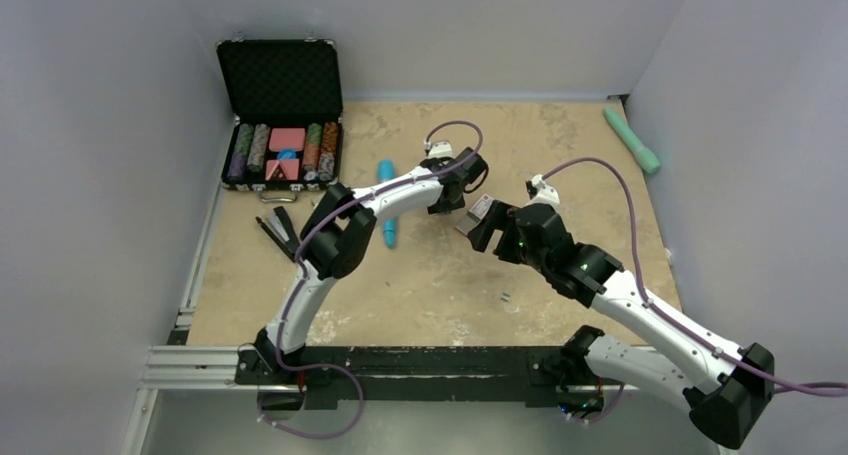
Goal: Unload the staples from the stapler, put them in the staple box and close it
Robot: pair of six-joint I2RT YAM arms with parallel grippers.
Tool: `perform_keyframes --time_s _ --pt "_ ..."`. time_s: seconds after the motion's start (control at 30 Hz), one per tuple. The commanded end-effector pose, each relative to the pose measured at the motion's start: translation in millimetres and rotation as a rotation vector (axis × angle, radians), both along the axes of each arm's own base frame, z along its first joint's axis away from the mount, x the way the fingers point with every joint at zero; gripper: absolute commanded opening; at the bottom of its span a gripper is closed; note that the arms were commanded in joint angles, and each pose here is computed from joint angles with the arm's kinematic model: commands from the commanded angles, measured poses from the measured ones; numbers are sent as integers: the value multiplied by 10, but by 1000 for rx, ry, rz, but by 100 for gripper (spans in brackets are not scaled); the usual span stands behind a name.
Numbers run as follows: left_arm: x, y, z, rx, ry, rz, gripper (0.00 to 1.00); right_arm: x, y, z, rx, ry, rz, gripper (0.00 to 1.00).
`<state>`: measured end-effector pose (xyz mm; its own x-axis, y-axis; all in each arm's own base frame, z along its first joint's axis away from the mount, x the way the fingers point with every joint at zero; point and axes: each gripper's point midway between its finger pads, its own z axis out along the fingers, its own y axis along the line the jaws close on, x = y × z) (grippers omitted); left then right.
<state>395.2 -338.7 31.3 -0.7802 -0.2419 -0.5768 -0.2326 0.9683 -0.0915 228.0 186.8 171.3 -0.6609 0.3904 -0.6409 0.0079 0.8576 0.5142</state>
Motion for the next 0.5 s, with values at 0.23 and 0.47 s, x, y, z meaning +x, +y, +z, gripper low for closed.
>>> perform_keyframes --time_s 0.23,0.47 --pt "97 -99 36 -3 -23 6 35 16 87 182 37 -61 50 91" --pt "11 -133 -12 -15 28 -13 28 3 74 231 40 -71 54 91"
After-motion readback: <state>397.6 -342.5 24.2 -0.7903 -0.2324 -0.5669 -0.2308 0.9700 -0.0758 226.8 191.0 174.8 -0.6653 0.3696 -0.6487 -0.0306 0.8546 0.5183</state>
